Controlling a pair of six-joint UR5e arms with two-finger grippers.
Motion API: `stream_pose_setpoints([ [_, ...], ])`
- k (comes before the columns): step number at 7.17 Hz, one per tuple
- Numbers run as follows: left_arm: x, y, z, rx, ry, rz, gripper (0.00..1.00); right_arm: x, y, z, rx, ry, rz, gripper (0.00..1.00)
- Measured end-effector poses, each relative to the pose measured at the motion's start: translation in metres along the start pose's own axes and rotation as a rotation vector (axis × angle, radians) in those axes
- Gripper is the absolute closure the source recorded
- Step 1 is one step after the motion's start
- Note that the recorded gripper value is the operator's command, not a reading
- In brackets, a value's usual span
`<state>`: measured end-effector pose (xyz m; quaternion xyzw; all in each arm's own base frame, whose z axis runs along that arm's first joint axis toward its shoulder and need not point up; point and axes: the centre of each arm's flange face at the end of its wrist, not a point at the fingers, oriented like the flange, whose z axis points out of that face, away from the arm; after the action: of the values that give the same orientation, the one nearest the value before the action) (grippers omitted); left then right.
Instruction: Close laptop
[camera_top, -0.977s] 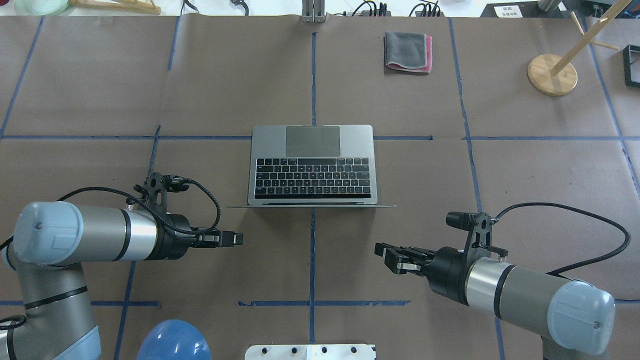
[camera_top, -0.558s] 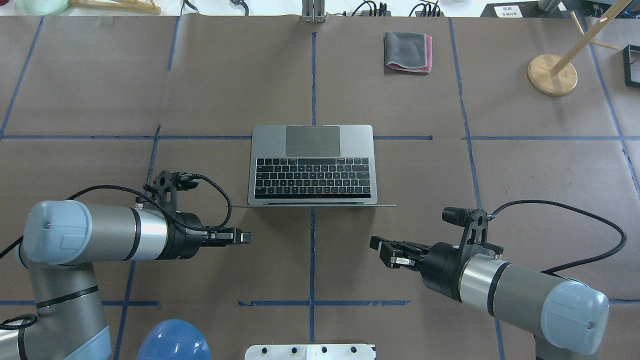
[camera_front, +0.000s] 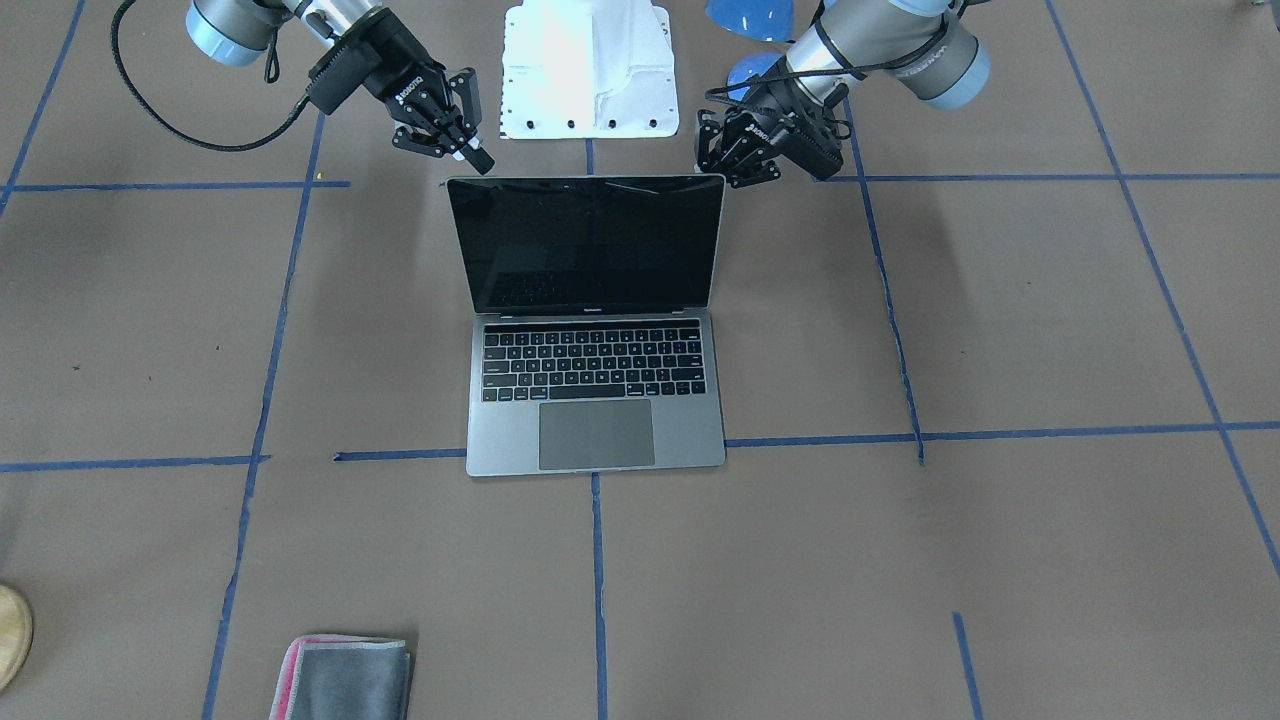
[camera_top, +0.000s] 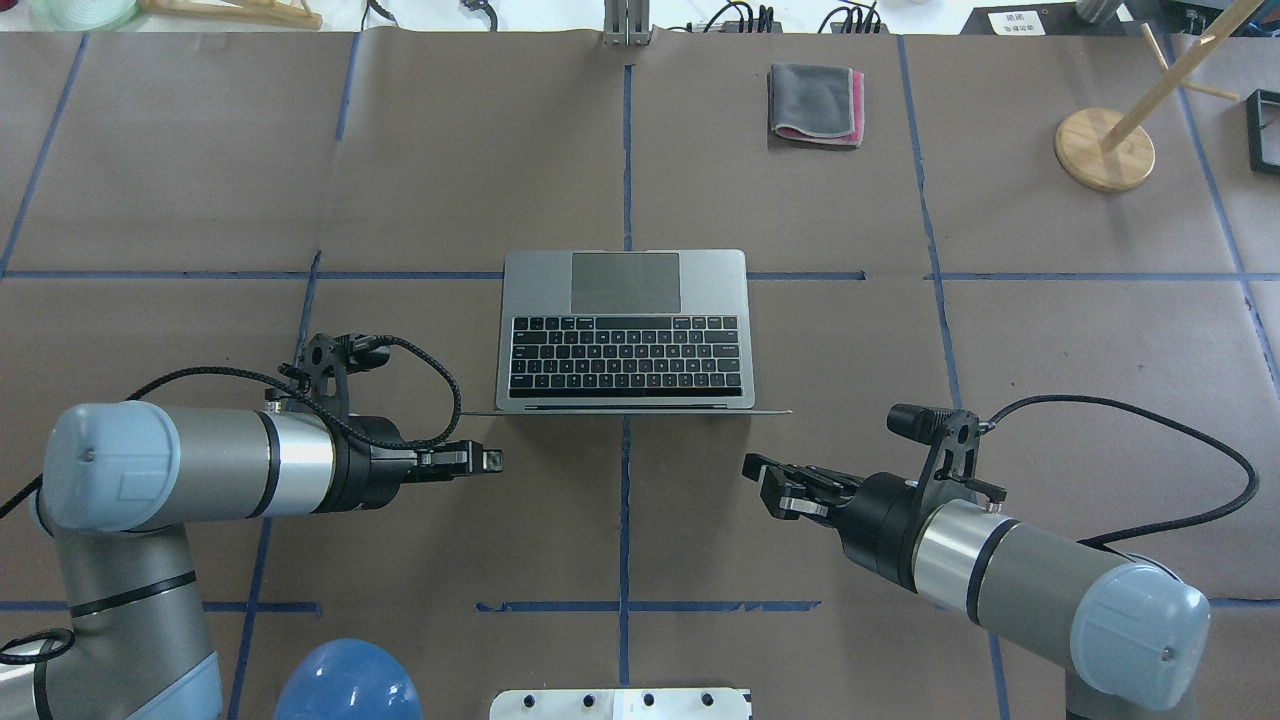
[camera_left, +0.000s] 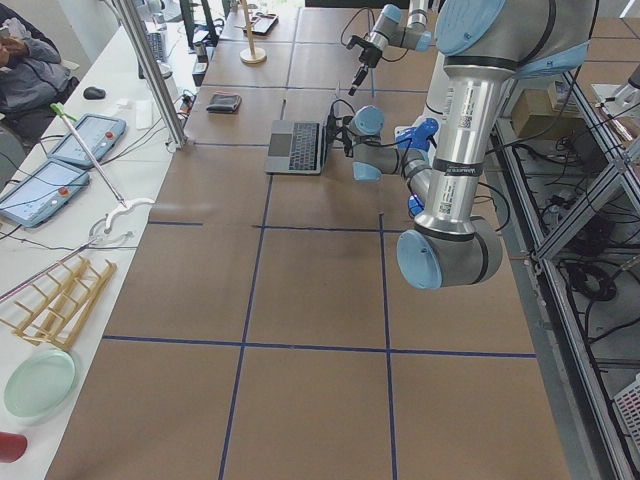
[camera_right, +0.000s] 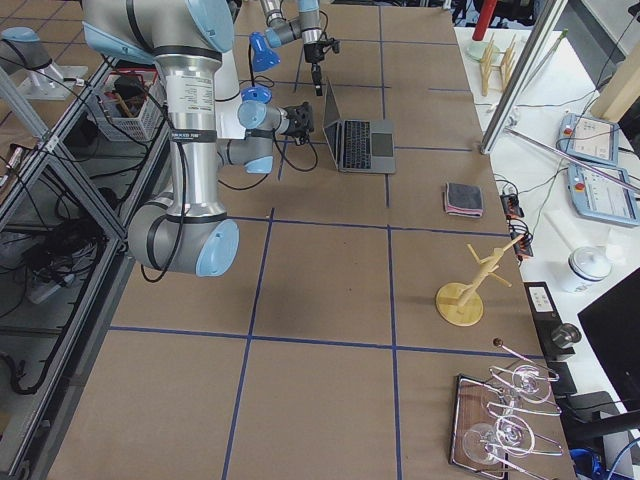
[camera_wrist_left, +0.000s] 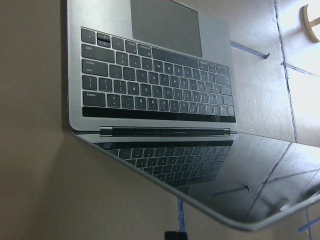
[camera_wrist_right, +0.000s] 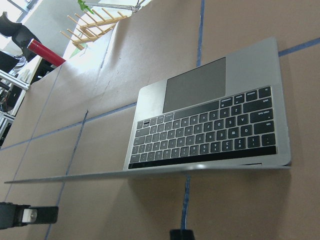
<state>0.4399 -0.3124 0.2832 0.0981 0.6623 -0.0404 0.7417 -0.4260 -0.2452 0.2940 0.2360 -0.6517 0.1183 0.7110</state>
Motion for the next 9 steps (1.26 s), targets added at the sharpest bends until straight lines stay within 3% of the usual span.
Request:
stream_pose_setpoints([
  [4,0.0,-0.013,-0.006,0.028,-0.001,-0.004,1.0,-0.008,-0.024,0.009,0.073,0.028,-0.004,0.97],
  [9,0.001,-0.058,-0.019,0.11,-0.034,-0.034,1.0,-0.009,-0.048,0.023,0.113,0.104,-0.022,0.97],
])
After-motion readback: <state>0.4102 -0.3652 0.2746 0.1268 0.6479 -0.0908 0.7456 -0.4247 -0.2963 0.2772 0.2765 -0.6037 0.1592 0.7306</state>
